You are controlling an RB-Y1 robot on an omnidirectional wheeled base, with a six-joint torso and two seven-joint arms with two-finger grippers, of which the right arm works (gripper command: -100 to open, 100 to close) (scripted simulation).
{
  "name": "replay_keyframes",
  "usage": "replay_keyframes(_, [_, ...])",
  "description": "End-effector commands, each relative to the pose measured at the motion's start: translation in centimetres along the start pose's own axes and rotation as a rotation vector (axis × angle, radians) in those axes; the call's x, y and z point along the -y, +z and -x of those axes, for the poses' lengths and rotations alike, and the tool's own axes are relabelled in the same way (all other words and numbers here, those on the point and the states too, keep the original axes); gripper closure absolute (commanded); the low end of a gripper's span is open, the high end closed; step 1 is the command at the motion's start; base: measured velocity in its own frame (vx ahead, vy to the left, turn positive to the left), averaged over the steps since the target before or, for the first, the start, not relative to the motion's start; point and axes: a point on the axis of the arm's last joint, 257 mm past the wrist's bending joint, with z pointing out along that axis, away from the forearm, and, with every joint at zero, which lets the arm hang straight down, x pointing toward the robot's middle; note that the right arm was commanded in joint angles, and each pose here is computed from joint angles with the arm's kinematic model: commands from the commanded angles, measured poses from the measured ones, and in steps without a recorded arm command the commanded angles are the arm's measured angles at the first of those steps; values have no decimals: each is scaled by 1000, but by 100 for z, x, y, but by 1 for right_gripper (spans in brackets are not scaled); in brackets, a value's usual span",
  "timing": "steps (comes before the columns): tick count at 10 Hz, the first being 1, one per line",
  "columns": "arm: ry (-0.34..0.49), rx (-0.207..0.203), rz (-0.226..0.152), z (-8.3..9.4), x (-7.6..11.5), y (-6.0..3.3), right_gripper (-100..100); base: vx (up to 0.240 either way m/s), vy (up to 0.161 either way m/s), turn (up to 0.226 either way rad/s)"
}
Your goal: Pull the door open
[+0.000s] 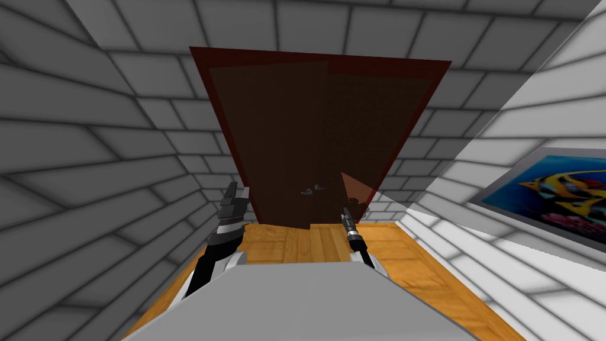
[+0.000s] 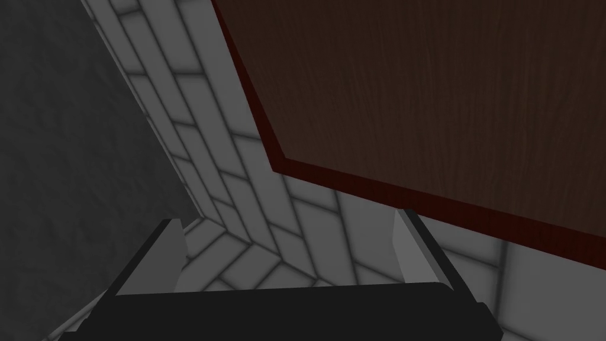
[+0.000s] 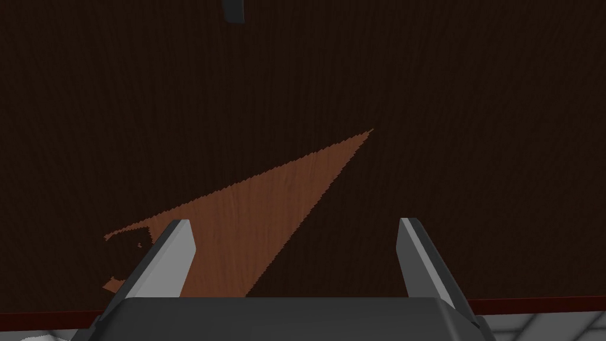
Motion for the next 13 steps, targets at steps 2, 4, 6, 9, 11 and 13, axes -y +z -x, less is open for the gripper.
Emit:
replay_keyframes(2, [13, 4, -25, 34, 148, -44, -100, 111, 15, 50])
replay_keyframes(4, [22, 6, -41, 47, 233, -60, -100, 105, 11, 60])
replay_keyframes(6, [32, 8, -56, 57, 313, -75, -100, 113, 18, 52])
replay_keyframes(9, [45, 9, -73, 56, 406, -91, -100, 100, 10, 45])
replay_keyframes(11, [58, 9, -87, 44, 481, -101, -100, 131, 27, 81])
replay_keyframes(13, [69, 6, -95, 12, 525, -97, -100, 113, 35, 53])
